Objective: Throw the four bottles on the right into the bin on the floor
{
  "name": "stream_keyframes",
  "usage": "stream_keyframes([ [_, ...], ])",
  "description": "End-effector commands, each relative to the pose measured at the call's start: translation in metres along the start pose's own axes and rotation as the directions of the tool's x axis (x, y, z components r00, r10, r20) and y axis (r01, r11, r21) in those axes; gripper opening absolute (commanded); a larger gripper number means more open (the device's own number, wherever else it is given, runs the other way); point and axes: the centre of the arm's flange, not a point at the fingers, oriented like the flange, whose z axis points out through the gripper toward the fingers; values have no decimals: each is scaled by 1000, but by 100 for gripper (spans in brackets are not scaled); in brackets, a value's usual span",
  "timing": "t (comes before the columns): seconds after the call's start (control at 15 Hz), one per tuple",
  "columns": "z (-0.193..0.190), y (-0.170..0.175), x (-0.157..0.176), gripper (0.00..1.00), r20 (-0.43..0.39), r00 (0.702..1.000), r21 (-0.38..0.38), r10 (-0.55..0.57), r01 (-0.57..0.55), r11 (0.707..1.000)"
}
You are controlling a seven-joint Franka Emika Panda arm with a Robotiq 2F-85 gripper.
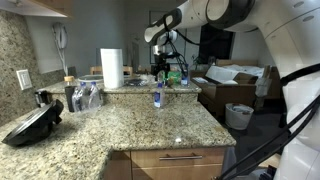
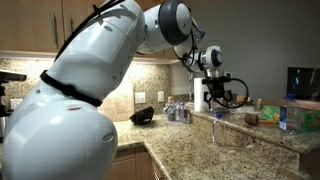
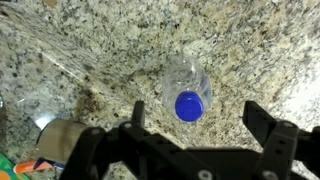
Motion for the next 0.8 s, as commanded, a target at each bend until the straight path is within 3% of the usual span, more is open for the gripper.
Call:
stream_keyframes([
  [0.0,6,15,18,100,63,997,69,-36,32,997],
  [0.2,27,14,25,100,108,993,102,-38,27,994],
  [0.47,40,9,29,100,101,995,103,-23,12,995],
  [0.53,39,8,28,75,99,995,99,-29,19,995],
  [0.6,39,8,28,74,95,995,94,-30,21,995],
  [0.73,36,7,27,60,92,995,92,-32,23,995],
])
